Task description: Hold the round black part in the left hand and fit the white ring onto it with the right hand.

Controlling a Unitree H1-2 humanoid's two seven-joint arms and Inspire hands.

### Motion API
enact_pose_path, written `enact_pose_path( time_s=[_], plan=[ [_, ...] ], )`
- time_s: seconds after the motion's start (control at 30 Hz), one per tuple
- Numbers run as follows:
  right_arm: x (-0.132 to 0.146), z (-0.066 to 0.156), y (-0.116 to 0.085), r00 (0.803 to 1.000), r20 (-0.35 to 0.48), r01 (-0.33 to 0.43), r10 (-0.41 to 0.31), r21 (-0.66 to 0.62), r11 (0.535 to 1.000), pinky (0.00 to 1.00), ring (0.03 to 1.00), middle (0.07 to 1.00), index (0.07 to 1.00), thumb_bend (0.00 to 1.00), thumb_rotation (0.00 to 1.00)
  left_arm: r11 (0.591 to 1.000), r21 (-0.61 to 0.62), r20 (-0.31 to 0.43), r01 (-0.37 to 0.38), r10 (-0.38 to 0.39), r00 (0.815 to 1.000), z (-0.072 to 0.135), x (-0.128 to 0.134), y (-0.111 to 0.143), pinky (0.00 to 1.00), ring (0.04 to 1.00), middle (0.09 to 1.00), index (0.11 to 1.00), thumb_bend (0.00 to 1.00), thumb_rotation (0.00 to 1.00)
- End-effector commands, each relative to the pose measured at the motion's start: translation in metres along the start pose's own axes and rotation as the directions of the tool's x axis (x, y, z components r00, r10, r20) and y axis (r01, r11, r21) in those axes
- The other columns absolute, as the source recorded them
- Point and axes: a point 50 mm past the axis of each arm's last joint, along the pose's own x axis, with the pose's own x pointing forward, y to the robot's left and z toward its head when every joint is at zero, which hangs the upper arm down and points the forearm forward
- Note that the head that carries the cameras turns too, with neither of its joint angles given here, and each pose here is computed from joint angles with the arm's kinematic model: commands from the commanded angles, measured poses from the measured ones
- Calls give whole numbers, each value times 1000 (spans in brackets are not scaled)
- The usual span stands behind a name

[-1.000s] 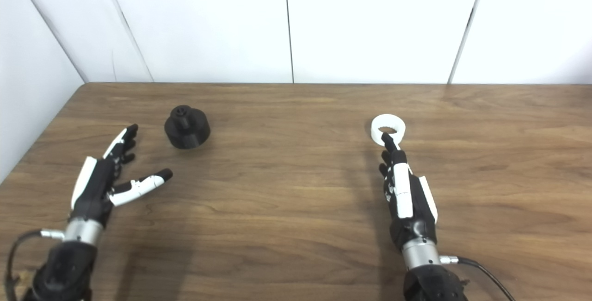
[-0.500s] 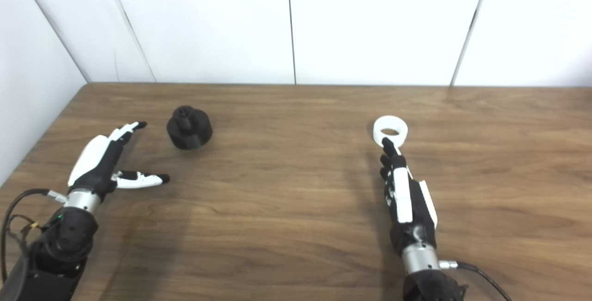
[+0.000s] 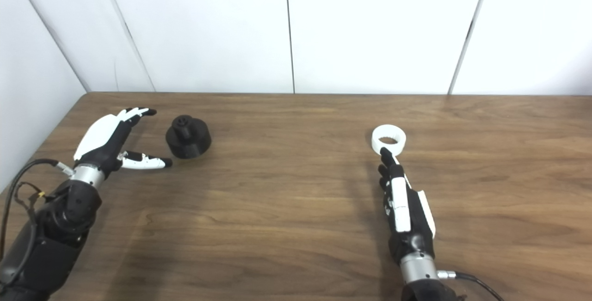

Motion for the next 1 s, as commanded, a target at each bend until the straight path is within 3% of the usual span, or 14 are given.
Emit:
enact_pose_path(
  time_s=[0.0,0.3,0.97],
  plan=[
    [5,13,9,997,83,-13,11,24,1000,1000,973,976,937,642,1000,998,21,58,-66,65,996,11,15,33,939,1000,961,868,967,243],
    [4,11,11,996,85,-8,6,28,1000,1000,967,970,931,652,1000,998,62,15,-11,10,1000,13,27,41,933,1000,967,874,973,300],
    [1,10,11,996,84,-7,4,33,999,1000,976,977,941,657,1000,990,63,-68,129,-124,990,19,57,54,933,1000,982,871,958,305]
  ],
)
